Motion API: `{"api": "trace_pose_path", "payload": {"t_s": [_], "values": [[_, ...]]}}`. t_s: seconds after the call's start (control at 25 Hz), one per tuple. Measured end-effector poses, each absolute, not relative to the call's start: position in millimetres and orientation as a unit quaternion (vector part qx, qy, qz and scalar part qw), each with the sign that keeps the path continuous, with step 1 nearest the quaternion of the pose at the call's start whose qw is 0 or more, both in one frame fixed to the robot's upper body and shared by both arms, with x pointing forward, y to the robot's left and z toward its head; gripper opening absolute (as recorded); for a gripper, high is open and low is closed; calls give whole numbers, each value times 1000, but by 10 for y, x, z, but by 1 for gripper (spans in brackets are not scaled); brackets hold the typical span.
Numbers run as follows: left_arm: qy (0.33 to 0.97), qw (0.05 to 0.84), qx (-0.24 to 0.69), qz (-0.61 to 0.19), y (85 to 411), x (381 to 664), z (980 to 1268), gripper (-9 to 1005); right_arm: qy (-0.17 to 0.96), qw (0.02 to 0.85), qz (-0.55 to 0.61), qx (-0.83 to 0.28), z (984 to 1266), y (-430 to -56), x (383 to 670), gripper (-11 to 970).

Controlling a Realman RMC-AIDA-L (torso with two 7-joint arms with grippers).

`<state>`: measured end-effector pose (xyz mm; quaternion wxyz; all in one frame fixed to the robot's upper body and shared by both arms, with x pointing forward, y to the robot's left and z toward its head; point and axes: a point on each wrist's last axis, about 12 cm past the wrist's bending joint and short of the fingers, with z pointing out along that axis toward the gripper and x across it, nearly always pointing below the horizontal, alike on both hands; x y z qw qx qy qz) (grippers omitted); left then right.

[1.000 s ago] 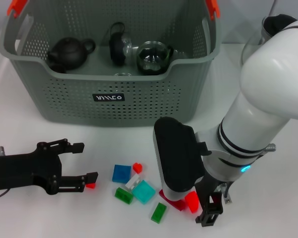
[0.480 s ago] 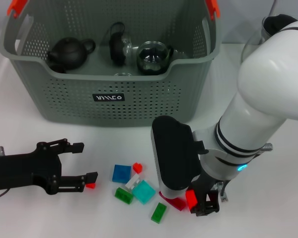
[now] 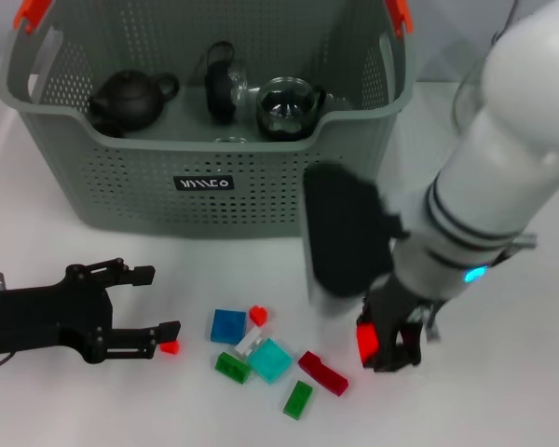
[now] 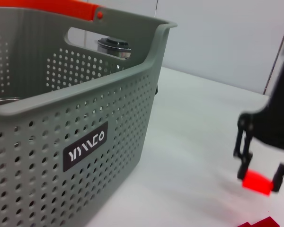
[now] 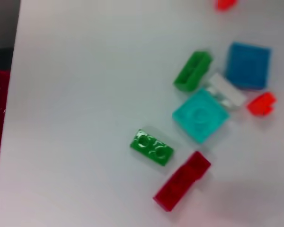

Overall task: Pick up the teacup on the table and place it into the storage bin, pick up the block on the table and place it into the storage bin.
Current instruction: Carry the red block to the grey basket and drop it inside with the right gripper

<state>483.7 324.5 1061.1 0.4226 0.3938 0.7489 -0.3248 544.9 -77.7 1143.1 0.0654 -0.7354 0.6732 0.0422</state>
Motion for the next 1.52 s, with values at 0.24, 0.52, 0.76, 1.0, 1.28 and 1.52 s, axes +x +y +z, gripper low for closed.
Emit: {"api": "trace_pose_path", "payload": {"t_s": [0.24, 0.52, 0.76, 1.0, 1.28, 1.52], "values": [[747, 424, 398, -322, 3249, 4851, 10622, 878, 685, 112, 90, -714, 11927, -838, 5514, 438], [742, 428, 409, -315, 3256, 4887, 10649, 877, 666, 222, 142, -698, 12582, -809, 5656, 438], [738, 429, 416, -313, 3249, 4944, 10690, 877, 674, 368, 137, -625, 12861, -853, 6037, 437], [735, 428, 420, -315, 3245, 4972, 10719, 874, 711, 425, 109, -550, 12766, -921, 6374, 437], [735, 430, 420, -314, 3240, 4984, 10723, 873, 747, 443, 92, -488, 12466, -953, 6676, 437], [735, 429, 421, -314, 3236, 4995, 10722, 873, 757, 431, 79, -485, 12240, -866, 6774, 437]]}}
